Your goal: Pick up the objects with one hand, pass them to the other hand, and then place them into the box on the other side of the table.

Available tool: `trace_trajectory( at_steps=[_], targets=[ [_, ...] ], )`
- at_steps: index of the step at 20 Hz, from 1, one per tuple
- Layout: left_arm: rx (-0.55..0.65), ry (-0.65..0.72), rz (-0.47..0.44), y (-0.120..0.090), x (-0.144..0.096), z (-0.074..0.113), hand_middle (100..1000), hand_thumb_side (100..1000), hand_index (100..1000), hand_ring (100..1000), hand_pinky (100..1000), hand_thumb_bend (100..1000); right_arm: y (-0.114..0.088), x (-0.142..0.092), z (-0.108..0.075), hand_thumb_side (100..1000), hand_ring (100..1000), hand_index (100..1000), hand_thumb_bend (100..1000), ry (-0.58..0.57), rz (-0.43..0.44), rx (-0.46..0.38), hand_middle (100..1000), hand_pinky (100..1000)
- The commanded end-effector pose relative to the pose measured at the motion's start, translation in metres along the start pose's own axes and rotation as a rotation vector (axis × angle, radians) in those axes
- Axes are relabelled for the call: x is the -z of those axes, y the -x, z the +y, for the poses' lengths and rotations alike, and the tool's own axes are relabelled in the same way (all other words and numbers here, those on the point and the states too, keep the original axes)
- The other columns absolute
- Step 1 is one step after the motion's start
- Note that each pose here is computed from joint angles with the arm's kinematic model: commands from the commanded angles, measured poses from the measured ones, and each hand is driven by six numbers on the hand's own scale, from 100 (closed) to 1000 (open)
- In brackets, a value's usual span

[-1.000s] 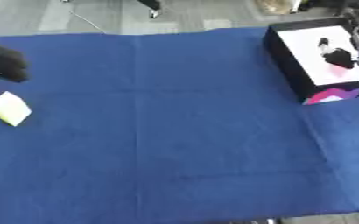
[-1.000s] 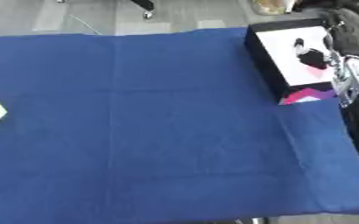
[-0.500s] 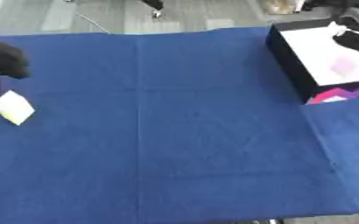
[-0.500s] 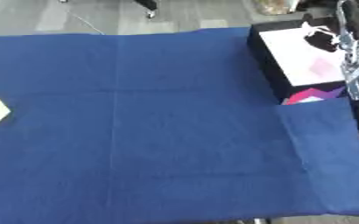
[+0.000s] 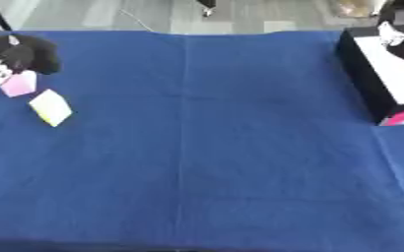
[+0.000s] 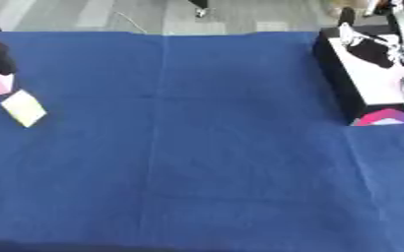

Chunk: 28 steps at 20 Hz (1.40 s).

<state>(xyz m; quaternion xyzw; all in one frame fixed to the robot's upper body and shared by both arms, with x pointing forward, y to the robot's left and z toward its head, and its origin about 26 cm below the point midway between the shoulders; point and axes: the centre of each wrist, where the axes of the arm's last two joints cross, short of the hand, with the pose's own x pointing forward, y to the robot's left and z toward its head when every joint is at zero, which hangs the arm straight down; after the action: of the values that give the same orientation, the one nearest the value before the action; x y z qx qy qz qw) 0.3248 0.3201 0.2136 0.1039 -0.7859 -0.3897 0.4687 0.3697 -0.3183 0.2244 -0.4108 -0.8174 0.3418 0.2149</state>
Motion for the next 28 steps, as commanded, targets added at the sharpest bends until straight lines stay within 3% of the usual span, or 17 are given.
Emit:
trace_trajectory(
  at_steps=[1, 5, 12, 21, 28],
  targets=[
    [0.167, -0.070, 0.077, 0.003, -0.008, 0.022, 602, 754, 813, 671, 769, 322, -0.025, 0.008, -0.013, 227, 821, 1000, 100, 0.022, -0.107, 0.036, 838, 822],
    [0.354, -0.121, 0.202, 0.019, -0.008, 0.030, 593, 688, 815, 656, 760, 348, -0.040, 0.004, -0.015, 217, 820, 1000, 100, 0.020, -0.148, 0.080, 832, 823],
    [0.525, -0.113, 0.403, 0.058, 0.003, 0.033, 604, 600, 811, 651, 751, 397, -0.052, 0.001, -0.017, 217, 820, 1000, 100, 0.016, -0.177, 0.127, 824, 825],
    [0.610, -0.030, 0.597, 0.103, 0.021, 0.024, 623, 552, 811, 654, 746, 446, -0.056, -0.001, -0.014, 224, 820, 1000, 100, 0.004, -0.181, 0.158, 820, 827],
    [0.623, 0.035, 0.686, 0.123, 0.022, 0.014, 619, 542, 804, 646, 739, 462, -0.056, -0.002, -0.013, 231, 819, 1000, 100, 0.001, -0.174, 0.172, 818, 828]
  ],
)
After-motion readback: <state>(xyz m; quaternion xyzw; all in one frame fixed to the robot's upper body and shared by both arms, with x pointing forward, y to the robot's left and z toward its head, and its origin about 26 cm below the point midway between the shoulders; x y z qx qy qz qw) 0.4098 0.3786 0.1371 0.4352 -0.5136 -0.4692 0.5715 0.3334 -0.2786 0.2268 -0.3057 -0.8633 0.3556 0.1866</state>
